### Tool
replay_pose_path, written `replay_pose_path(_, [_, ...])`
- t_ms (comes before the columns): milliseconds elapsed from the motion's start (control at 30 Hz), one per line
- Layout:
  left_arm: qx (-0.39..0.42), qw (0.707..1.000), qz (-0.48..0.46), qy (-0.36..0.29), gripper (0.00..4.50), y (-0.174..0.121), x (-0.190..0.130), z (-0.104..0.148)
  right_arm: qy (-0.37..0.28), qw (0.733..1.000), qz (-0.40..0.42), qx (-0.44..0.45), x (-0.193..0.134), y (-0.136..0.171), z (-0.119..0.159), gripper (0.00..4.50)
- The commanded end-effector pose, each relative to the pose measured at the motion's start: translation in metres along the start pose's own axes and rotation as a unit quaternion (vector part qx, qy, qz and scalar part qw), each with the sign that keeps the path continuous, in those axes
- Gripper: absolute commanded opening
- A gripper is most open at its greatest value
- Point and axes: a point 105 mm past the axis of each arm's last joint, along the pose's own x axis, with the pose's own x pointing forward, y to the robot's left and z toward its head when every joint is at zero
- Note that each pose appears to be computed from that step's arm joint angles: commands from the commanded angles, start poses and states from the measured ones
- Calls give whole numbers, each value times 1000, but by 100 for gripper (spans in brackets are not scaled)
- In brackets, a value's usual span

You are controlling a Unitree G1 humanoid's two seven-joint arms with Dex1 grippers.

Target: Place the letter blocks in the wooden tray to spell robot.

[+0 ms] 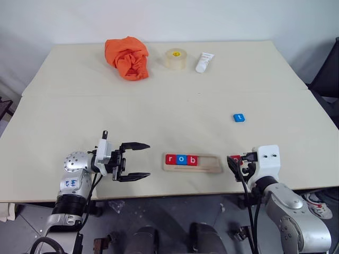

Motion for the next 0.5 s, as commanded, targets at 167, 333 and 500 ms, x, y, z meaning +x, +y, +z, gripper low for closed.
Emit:
replay_pose_path(167, [9,1000,-16,-2,450,-2,1,5,-19,989,118,-90,-6,-4,24,444])
replay_pose_path(333, [9,1000,-20,-5,450,-1,4,5,12,960,224,-166,-9,-13,28,444])
replay_pose_path(500, [10,1000,-24,-6,450,0,6,5,83,895,335,-282,-5,-35,28,444])
